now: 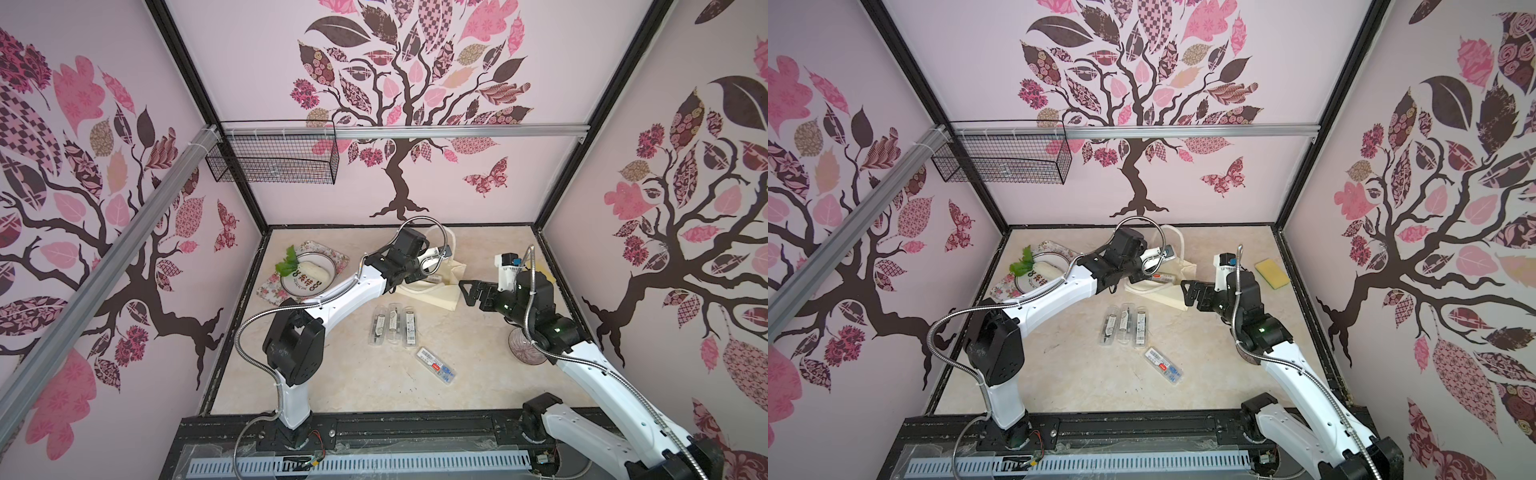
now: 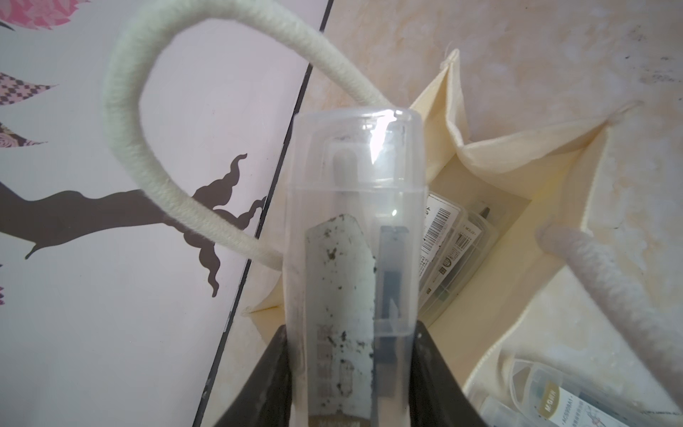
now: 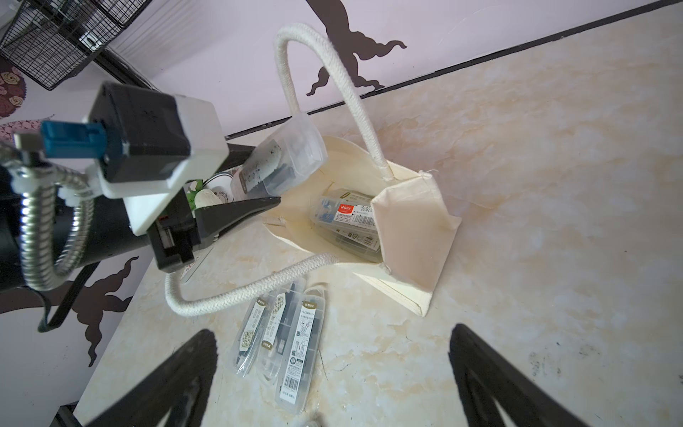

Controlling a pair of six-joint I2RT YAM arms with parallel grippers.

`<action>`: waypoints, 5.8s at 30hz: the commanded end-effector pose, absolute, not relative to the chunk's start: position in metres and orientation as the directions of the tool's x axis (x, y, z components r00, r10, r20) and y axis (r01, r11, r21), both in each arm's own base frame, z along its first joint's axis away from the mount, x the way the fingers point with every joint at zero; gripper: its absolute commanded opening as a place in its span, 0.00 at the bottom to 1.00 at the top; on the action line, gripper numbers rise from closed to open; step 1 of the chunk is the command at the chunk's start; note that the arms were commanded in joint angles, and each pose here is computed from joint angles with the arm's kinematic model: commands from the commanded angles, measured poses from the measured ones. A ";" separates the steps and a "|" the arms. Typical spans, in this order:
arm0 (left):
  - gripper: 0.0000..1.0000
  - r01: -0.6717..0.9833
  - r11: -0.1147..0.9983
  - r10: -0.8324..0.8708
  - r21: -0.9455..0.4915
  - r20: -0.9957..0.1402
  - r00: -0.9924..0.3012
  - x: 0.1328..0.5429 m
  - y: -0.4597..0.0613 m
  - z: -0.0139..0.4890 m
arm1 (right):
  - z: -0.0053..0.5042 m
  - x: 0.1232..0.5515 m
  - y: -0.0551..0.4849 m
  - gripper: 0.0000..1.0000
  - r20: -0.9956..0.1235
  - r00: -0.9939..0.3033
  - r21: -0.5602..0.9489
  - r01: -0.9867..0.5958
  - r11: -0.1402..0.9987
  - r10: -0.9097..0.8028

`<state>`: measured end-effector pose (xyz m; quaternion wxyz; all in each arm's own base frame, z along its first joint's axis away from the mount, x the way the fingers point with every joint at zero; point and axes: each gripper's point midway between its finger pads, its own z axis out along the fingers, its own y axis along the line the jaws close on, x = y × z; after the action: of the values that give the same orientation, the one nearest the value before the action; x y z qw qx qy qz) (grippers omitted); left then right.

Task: Put the compass set into the canvas bag
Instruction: Place the compass set in the canvas bag, then pick up the compass set at the center of the board.

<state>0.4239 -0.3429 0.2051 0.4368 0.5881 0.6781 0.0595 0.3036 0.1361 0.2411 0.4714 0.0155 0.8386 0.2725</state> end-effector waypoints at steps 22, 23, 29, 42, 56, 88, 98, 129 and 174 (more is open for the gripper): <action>0.24 0.802 0.032 0.976 0.596 -0.192 0.103 0.447 -0.352 0.121 | 0.245 0.301 0.130 1.00 -0.792 -0.534 0.466 -0.218 0.858 0.295; 0.25 0.796 0.036 0.976 0.604 -0.191 0.100 0.450 -0.352 0.120 | 0.246 0.300 0.130 1.00 -0.793 -0.532 0.466 -0.219 0.857 0.295; 0.30 0.776 0.051 0.975 0.628 -0.199 0.097 0.454 -0.355 0.125 | 0.250 0.300 0.128 1.00 -0.799 -0.520 0.467 -0.218 0.857 0.303; 0.42 0.747 0.070 0.974 0.661 -0.208 0.093 0.459 -0.353 0.134 | 0.243 0.299 0.129 1.00 -0.792 -0.531 0.468 -0.214 0.857 0.300; 0.47 0.755 0.009 0.989 0.655 -0.118 0.091 0.458 -0.351 0.108 | 0.245 0.297 0.127 1.00 -0.797 -0.521 0.468 -0.212 0.858 0.305; 0.93 0.419 0.569 0.792 0.708 -0.608 -0.047 0.446 -0.315 0.331 | 0.260 0.300 0.139 1.00 -0.783 -0.577 0.441 -0.256 0.860 0.230; 0.97 0.178 0.901 0.434 0.396 -0.841 -0.324 0.414 -0.226 0.349 | 0.222 0.282 0.157 1.00 -0.645 -0.743 0.514 -0.250 0.820 0.179; 0.97 0.093 0.984 -0.104 -0.153 -0.911 -0.399 0.350 -0.150 0.314 | 0.045 0.167 0.224 0.88 -0.340 -0.906 0.268 -0.349 0.898 -0.251; 0.97 0.066 0.974 -0.186 -0.219 -0.926 -0.329 0.348 -0.127 0.306 | 0.013 0.190 0.198 0.39 -0.351 -0.891 -0.076 -0.279 0.957 -0.287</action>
<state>0.3460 -0.1314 0.3100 0.5722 -0.0251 0.8122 -0.1109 0.1889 0.2200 0.0162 0.1891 -0.1478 0.9700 0.0391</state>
